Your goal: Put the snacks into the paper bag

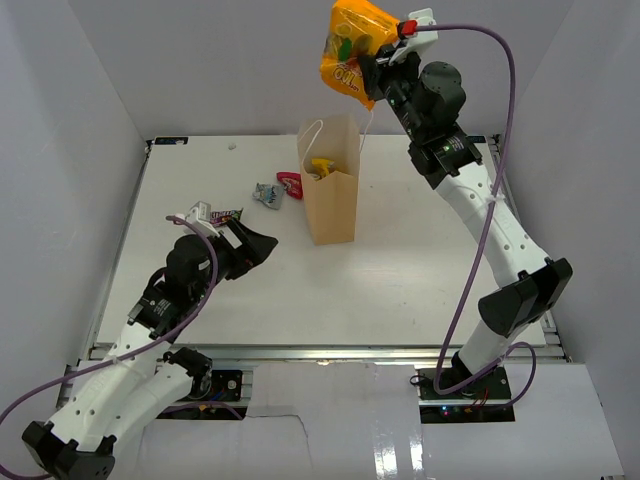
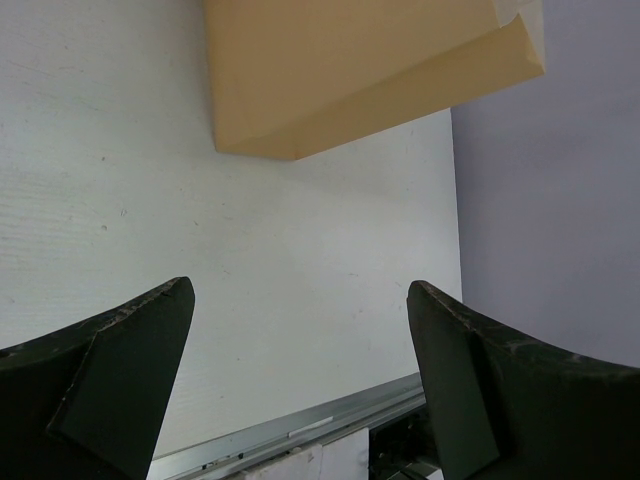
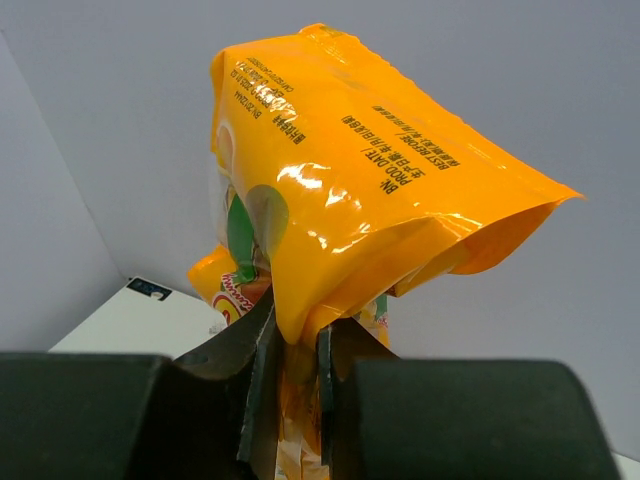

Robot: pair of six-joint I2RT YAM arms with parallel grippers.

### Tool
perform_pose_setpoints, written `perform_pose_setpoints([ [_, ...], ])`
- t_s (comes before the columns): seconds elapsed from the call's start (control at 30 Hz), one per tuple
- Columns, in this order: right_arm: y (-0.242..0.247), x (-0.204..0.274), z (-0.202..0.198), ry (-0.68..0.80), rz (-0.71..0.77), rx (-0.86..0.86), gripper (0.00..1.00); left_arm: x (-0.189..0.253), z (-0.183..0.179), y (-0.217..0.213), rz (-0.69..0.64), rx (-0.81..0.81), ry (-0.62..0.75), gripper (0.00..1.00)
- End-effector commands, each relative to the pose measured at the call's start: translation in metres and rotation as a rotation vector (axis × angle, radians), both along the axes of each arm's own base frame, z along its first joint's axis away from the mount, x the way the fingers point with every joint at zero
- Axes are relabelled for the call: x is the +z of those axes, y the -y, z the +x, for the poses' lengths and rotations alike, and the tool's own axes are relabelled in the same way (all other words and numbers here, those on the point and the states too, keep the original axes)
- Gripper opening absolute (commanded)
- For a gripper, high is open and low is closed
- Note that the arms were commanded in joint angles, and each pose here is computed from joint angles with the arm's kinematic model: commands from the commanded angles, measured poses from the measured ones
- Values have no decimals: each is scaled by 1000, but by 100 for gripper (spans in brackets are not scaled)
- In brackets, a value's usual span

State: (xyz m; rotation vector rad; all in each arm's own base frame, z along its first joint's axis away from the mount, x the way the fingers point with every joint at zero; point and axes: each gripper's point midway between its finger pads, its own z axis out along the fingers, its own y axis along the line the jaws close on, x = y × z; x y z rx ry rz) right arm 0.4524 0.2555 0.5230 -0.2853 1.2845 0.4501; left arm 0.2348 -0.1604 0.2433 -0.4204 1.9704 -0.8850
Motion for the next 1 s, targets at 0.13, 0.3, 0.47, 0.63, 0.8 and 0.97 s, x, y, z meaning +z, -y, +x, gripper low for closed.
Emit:
perform_pose_setpoints([
  [0.13, 5, 36, 1, 158, 83, -141, 8, 5, 3, 3, 2, -21, 30, 98],
  [0.3, -17, 14, 3, 133, 47, -141, 12, 4, 4, 4, 9, -25, 31, 98],
  [0.47, -27, 2, 4, 116, 29, -157, 12, 5, 3, 2, 14, -21, 35, 98],
  [0.63, -32, -13, 4, 69, 24, -132, 12, 3, 2, 0, 18, -14, 33, 98],
  [0.8, -37, -32, -2, 6, 22, -95, 13, 3, 4, 2, 23, -19, 34, 98],
  [0.97, -35, -32, -4, -1, 26, -95, 13, 0, 4, 3, 26, -23, 27, 98],
])
